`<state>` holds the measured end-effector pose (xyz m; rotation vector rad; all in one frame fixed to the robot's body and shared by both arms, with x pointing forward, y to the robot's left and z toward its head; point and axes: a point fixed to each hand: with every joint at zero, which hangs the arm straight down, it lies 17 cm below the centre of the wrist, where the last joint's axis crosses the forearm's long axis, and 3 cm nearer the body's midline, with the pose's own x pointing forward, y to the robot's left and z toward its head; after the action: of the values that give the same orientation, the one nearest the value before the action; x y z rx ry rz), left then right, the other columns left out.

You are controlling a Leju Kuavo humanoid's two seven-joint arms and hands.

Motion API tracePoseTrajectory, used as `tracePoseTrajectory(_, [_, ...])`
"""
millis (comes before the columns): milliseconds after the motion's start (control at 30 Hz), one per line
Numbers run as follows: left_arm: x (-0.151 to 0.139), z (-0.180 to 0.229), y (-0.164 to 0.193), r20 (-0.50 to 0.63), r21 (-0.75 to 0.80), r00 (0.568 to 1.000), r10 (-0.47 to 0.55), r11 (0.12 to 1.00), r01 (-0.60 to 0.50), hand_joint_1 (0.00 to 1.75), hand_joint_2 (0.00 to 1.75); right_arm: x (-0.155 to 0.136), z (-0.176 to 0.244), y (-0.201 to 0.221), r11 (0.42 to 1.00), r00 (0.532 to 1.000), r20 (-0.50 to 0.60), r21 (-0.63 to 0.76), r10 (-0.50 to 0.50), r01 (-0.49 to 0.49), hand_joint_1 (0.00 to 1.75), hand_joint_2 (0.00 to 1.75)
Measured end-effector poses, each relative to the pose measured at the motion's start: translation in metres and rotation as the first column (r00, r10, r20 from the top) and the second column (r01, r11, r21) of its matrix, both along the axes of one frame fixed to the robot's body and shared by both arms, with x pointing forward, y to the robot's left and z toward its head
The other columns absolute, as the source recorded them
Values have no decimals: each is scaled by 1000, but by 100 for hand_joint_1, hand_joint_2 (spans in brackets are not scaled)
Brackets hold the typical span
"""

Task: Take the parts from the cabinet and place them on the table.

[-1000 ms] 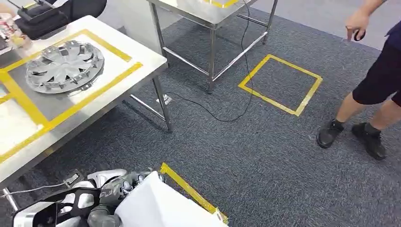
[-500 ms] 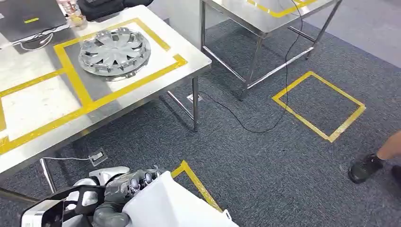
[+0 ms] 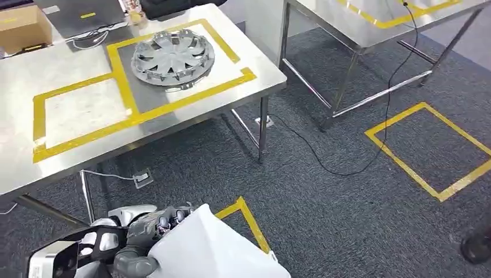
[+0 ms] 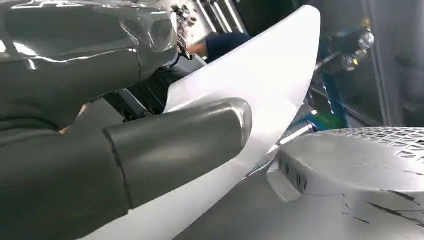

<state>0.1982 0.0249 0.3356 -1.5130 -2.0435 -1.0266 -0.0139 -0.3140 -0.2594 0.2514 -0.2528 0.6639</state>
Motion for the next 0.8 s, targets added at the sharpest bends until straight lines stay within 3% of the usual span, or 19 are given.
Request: tracePoseTrajectory(800, [9,-5,1,-35,5,999,34,999,-34,175,0,2,0,2,1000,1000,-6,0,-27,27,0,0])
